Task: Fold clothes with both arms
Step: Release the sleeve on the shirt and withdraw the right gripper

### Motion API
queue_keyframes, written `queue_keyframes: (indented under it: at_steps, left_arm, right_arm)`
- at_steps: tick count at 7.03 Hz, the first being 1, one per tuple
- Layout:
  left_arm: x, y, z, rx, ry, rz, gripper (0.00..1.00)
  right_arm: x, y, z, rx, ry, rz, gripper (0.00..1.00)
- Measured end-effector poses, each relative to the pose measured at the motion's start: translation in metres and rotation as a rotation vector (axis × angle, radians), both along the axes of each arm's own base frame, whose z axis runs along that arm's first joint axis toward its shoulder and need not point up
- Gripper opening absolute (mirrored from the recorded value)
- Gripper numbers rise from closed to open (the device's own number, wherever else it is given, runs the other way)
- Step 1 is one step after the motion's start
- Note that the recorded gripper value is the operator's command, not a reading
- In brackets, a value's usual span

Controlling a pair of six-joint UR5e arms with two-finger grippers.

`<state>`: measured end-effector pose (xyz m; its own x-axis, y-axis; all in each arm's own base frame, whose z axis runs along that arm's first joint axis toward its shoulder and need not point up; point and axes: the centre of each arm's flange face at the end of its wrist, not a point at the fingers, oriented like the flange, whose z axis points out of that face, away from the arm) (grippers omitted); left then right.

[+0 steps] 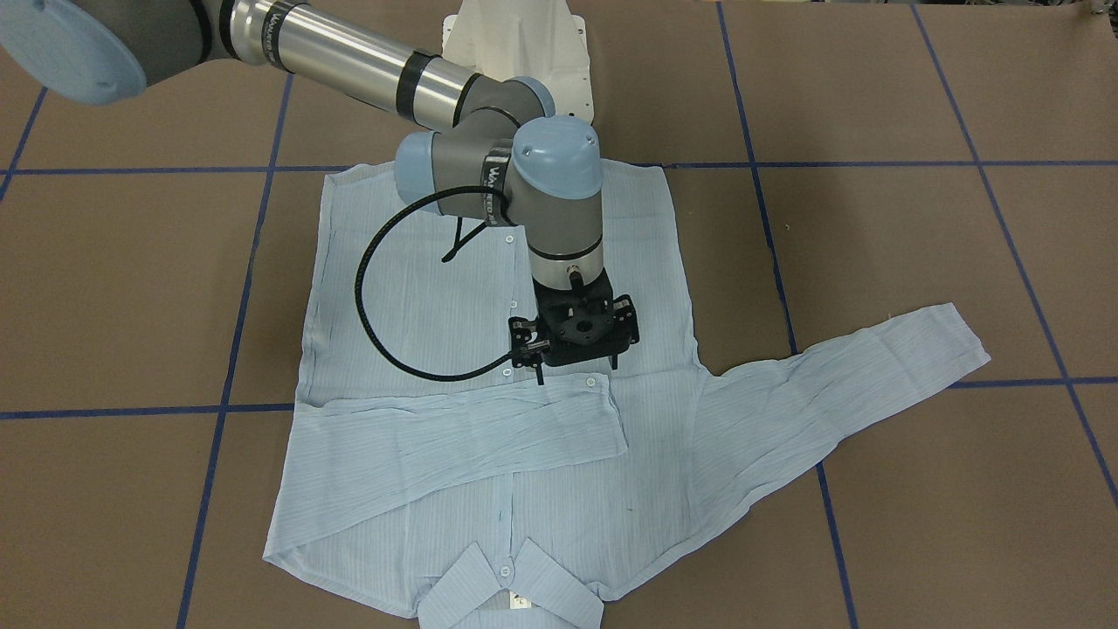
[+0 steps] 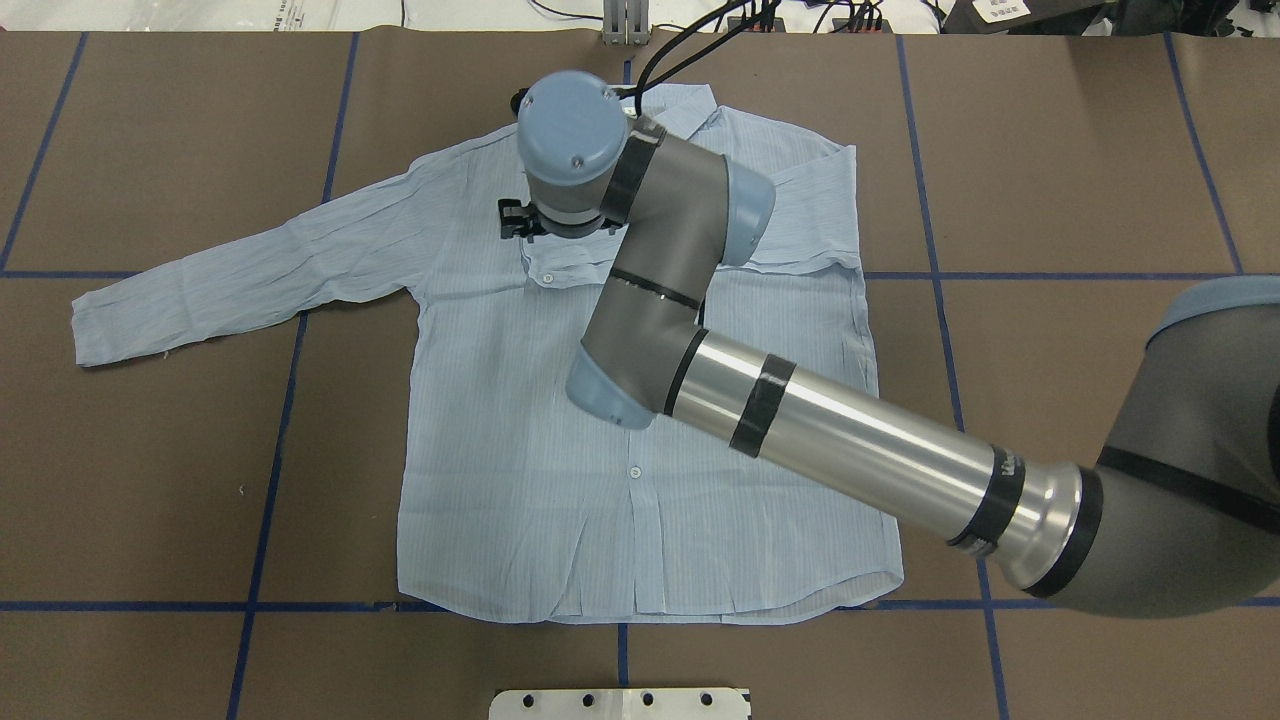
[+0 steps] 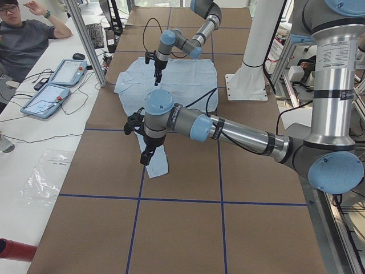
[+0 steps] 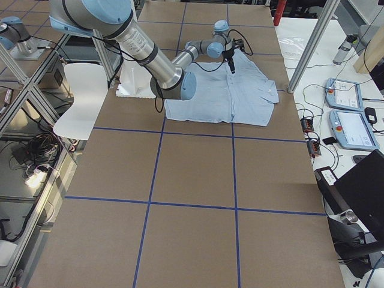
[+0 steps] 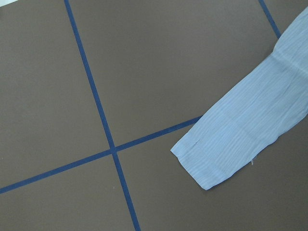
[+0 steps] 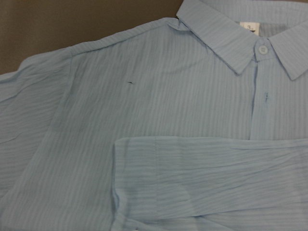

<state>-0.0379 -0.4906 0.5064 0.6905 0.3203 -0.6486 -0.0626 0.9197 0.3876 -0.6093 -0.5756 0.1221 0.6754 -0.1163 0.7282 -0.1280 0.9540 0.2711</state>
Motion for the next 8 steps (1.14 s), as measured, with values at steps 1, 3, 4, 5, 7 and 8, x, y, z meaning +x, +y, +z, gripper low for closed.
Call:
queue_keyframes:
  at_steps: [1, 3, 4, 5, 7, 8]
  left_arm:
    - [0.002, -0.003, -0.004, 0.023, 0.015, 0.002, 1.0]
    - [0.006, -0.008, 0.002, 0.103, 0.028, 0.009, 1.0]
    - [0.01, -0.009, 0.009, 0.122, 0.032, 0.015, 1.0]
    - [0.019, -0.011, 0.015, 0.113, 0.038, 0.021, 1.0]
    - [0.049, -0.013, 0.024, 0.044, 0.072, -0.001, 1.0]
    - [0.065, -0.013, 0.024, -0.003, 0.094, -0.028, 1.0]
  right_arm:
    - [0.04, -0.027, 0.014, -0.081, 0.013, -0.017, 0.99]
    - [0.127, -0.067, 0.053, -0.131, 0.055, -0.062, 1.0]
    - [0.175, -0.078, 0.083, -0.113, 0.073, -0.098, 1.0]
    - [0.224, -0.08, 0.12, -0.086, 0.084, -0.133, 1.0]
    - [0.323, -0.063, 0.19, -0.052, 0.117, -0.178, 1.0]
    - [0.363, -0.05, 0.212, -0.056, 0.141, -0.196, 1.0]
